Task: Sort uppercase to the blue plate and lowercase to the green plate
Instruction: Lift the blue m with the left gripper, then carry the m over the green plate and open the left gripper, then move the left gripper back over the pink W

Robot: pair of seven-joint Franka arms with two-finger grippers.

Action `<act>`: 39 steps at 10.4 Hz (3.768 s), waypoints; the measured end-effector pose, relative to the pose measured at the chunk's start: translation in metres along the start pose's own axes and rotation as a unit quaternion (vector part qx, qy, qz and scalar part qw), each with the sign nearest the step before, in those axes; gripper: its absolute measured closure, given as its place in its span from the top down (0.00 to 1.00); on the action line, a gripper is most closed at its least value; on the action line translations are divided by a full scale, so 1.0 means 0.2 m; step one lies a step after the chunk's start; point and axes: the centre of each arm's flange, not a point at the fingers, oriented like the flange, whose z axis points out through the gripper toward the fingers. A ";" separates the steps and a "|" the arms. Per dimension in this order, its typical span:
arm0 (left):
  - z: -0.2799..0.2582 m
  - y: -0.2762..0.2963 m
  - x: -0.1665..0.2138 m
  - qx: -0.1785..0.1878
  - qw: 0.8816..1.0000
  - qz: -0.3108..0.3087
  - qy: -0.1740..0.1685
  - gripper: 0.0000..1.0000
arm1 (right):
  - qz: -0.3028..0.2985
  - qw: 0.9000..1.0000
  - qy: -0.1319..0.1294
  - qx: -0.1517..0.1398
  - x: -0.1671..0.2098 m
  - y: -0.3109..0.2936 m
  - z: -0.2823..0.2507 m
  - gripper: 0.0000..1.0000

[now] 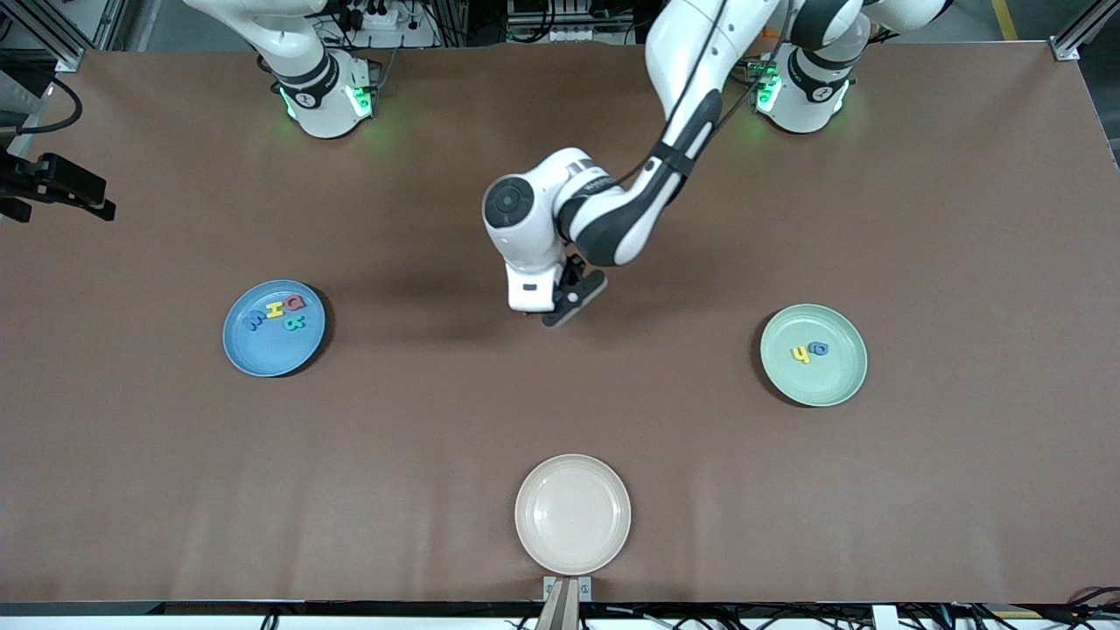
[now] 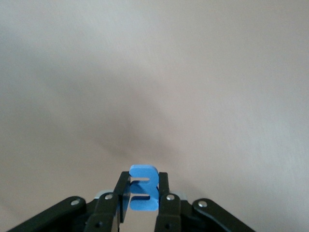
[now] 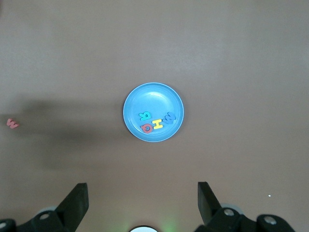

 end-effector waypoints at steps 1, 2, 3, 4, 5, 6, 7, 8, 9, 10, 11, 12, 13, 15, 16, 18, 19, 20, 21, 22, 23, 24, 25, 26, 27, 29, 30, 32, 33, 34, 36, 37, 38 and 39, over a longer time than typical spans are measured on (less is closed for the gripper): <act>0.00 -0.01 0.16 0.001 1.000 -0.010 -0.003 0.27 | 0.000 1.000 0.000 0.000 0.00 0.00 0.00 1.00; 0.01 -0.03 0.30 0.002 1.000 -0.019 -0.005 0.27 | 0.000 1.000 0.000 0.000 0.00 0.00 0.00 1.00; 0.01 -0.05 0.41 0.003 1.000 -0.026 -0.007 0.27 | 0.001 1.000 0.000 0.000 0.00 0.00 0.00 1.00; 0.01 -0.07 0.50 0.006 1.000 -0.029 -0.009 0.27 | 0.001 1.000 0.000 0.000 0.00 0.00 0.00 1.00; 0.00 -0.11 0.57 0.007 0.999 -0.031 -0.011 0.27 | 0.001 1.000 0.000 0.000 0.00 0.00 0.00 1.00; -0.03 -0.16 0.66 0.008 0.999 -0.033 -0.013 0.27 | 0.000 1.000 0.000 0.000 0.00 0.00 0.00 1.00; -0.06 -0.22 0.74 0.010 0.999 -0.034 -0.015 0.27 | 0.000 1.000 0.000 0.003 0.00 0.00 0.00 1.00; -0.07 -0.30 0.84 0.013 0.999 -0.037 -0.018 0.27 | 0.000 1.000 0.000 0.007 0.00 0.00 0.00 1.00; -0.05 -0.38 0.93 0.017 0.999 -0.040 -0.021 0.27 | 0.002 1.000 0.000 0.009 0.00 0.01 0.00 1.00; -0.01 -0.47 1.02 0.023 0.999 -0.039 -0.025 0.27 | 0.004 1.000 0.000 0.010 0.00 0.02 0.00 1.00; 0.03 -0.56 1.11 0.029 0.999 -0.035 -0.030 0.27 | 0.005 1.000 0.000 0.011 0.00 0.03 0.00 1.00; 0.07 -0.65 1.21 0.035 0.998 -0.031 -0.036 0.27 | 0.005 1.000 0.000 0.011 0.00 0.02 0.00 1.00; 0.11 -0.74 1.33 0.041 0.998 -0.030 -0.043 0.27 | 0.004 1.000 0.000 0.012 0.00 0.02 0.00 1.00; 0.17 -0.92 1.57 0.047 0.997 -0.028 -0.056 0.27 | 0.004 1.000 0.000 0.012 0.00 0.02 0.00 1.00; 0.20 -1.01 1.67 0.051 0.996 -0.025 -0.064 0.27 | 0.004 1.000 0.000 0.012 0.00 0.02 0.00 1.00; 0.28 -1.14 1.80 0.057 0.995 -0.015 -0.077 0.27 | 0.004 1.000 0.000 0.012 0.00 0.02 0.00 1.00; 0.30 -1.18 1.82 0.060 0.995 -0.008 -0.082 0.27 | 0.004 1.000 0.000 0.012 0.00 0.02 0.00 1.00; 0.33 -1.21 1.84 0.063 0.994 -0.003 -0.086 0.36 | 0.004 1.000 0.000 0.012 0.00 0.02 0.00 1.00; 0.34 -1.21 1.83 0.064 0.994 0.001 -0.088 0.49 | 0.004 1.000 0.000 0.012 0.00 0.02 0.00 1.00; 0.34 -1.20 1.82 0.063 0.994 0.008 -0.089 0.63 | 0.004 1.000 -0.001 0.012 0.00 0.02 0.00 1.00; 0.33 -1.18 1.79 0.060 0.994 0.014 -0.089 0.81 | 0.004 1.000 -0.001 0.012 0.00 0.02 0.00 1.00; 0.31 -1.13 1.74 0.055 0.994 0.025 -0.088 0.92 | 0.004 1.000 -0.001 0.012 0.00 0.02 0.00 1.00; 0.28 -1.06 1.65 0.050 0.994 0.038 -0.085 1.00 | 0.004 1.000 -0.001 0.012 0.00 0.02 0.00 1.00; 0.23 -0.98 1.52 0.046 0.995 0.041 -0.080 1.00 | 0.004 1.000 -0.001 0.012 0.00 0.02 0.00 1.00; 0.18 -0.88 1.37 0.043 0.996 0.036 -0.072 1.00 | 0.005 1.000 -0.001 0.012 0.00 0.02 0.00 1.00; 0.08 -0.70 1.08 0.033 0.998 0.020 -0.054 1.00 | 0.005 1.000 -0.001 0.012 0.00 0.03 0.00 1.00; 0.03 -0.63 0.93 0.028 0.998 0.015 -0.047 1.00 | 0.005 1.000 -0.001 0.012 -0.01 0.03 0.00 1.00; -0.04 -0.52 0.68 0.018 0.999 0.018 -0.038 1.00 | 0.005 1.000 -0.001 0.012 -0.01 0.03 0.00 1.00; -0.09 -0.46 0.59 0.006 0.999 0.015 -0.037 1.00 | 0.006 1.000 -0.001 0.012 -0.01 0.03 0.00 1.00; -0.13 -0.40 0.53 -0.008 0.999 0.008 -0.039 1.00 | 0.006 1.000 -0.001 0.012 -0.01 0.03 0.00 1.00; -0.15 -0.27 0.41 -0.029 0.998 -0.006 -0.053 1.00 | 0.006 1.000 -0.001 0.012 -0.01 0.03 0.00 1.00; -0.13 -0.21 0.33 -0.044 0.997 -0.012 -0.060 1.00 | 0.006 1.000 -0.001 0.012 -0.01 0.03 0.00 1.00; -0.12 -0.16 0.25 -0.062 0.996 -0.013 -0.064 1.00 | 0.006 1.000 -0.001 0.012 -0.01 0.03 0.00 1.00; -0.12 -0.12 0.18 -0.078 0.995 -0.009 -0.065 1.00 | 0.006 1.000 -0.001 0.012 -0.01 0.03 0.00 1.00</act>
